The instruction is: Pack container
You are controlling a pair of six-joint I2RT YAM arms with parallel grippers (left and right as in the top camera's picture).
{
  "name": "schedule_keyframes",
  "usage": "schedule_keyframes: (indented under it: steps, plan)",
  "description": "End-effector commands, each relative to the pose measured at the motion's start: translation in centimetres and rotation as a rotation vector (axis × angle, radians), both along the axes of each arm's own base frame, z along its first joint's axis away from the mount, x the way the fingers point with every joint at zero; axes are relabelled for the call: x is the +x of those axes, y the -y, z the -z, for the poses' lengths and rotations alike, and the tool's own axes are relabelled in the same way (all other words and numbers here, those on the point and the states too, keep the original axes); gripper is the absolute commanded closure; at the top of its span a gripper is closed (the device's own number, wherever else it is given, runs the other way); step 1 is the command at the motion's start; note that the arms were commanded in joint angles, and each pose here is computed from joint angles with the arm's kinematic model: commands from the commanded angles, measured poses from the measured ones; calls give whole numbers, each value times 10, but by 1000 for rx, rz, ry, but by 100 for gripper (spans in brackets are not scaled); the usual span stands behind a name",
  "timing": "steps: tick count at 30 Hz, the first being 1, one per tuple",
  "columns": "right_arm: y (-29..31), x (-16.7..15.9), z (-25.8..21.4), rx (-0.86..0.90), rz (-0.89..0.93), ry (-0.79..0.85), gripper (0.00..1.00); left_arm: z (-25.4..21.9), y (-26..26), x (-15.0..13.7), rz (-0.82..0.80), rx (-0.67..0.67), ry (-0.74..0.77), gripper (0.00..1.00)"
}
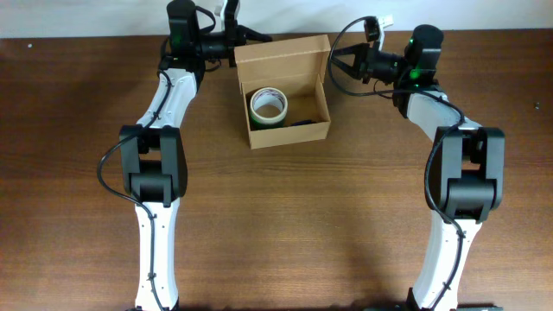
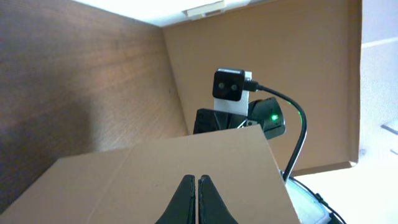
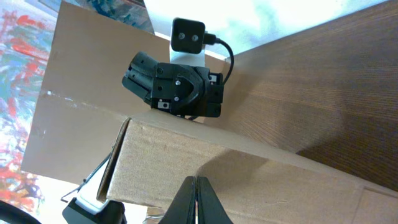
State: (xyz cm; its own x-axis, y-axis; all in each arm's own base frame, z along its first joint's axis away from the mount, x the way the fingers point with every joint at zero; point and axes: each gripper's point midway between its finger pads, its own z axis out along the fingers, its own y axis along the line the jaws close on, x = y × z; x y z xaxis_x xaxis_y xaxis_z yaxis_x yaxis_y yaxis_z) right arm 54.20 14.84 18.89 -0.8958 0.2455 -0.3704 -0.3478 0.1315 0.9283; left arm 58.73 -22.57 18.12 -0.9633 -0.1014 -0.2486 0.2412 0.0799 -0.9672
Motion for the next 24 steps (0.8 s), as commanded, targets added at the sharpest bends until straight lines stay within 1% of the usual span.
schedule_keyframes:
  steps: [1, 6, 9, 13, 20, 24]
  plan:
    - [-20, -5, -17, 6, -52, 29, 96, 6, 11, -5, 34, 8, 42, 97]
    - [-23, -1, -21, 11, -34, 15, 96, 24, 9, 1, -24, 59, -3, 97]
    - [-26, 3, -22, 10, -10, 12, 96, 36, 9, -1, -32, 99, -24, 97]
    - [-31, 5, -22, 10, -2, 9, 96, 46, 8, -7, -45, 195, -23, 97]
    - [-33, 4, -22, 10, -6, 9, 96, 29, -8, -15, -85, 440, 61, 96]
    - [-33, 1, -22, 11, -21, 10, 96, 11, -12, -18, -94, 480, 87, 96]
